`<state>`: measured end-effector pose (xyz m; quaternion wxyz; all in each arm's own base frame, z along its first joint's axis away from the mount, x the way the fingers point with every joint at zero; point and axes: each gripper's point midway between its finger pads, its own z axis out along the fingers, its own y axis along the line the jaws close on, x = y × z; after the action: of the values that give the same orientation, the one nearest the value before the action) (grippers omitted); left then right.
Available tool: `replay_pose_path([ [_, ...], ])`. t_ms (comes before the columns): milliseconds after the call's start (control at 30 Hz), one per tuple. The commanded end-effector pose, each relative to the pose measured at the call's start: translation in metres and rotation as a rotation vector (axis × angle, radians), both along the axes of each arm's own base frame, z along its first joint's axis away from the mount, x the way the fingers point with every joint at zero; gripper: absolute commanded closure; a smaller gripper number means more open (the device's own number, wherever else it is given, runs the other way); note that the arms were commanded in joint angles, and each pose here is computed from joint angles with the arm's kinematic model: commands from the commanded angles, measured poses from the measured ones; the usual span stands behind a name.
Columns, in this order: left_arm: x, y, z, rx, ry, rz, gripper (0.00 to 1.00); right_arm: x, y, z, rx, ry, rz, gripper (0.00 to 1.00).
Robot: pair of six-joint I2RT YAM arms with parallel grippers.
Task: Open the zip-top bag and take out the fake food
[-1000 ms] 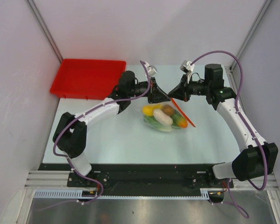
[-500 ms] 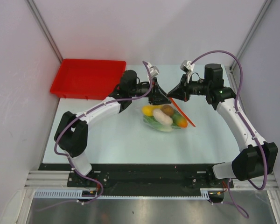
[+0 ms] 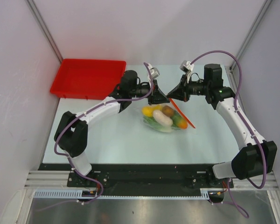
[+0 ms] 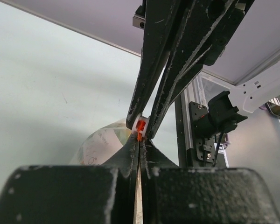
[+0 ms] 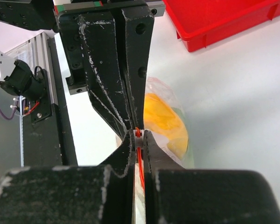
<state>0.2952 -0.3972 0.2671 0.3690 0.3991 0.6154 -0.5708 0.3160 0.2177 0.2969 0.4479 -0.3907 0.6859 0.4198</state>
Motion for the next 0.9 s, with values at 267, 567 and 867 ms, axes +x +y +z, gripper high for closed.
replay_pose_path([
  [267, 0.001, 0.001, 0.027, -0.021, -0.133, 0.014, 1.00, -0.010, 0.001, 0.006, 0.011, -0.033, 0.063, 0.80],
  [567, 0.001, 0.002, 0.032, -0.035, -0.141, 0.025, 1.00, -0.011, 0.003, -0.002, 0.001, -0.014, 0.073, 0.73],
  [867, 0.001, 0.002, 0.035, -0.042, -0.143, 0.028, 1.00, -0.012, 0.003, -0.005, -0.005, -0.015, 0.085, 0.92],
])
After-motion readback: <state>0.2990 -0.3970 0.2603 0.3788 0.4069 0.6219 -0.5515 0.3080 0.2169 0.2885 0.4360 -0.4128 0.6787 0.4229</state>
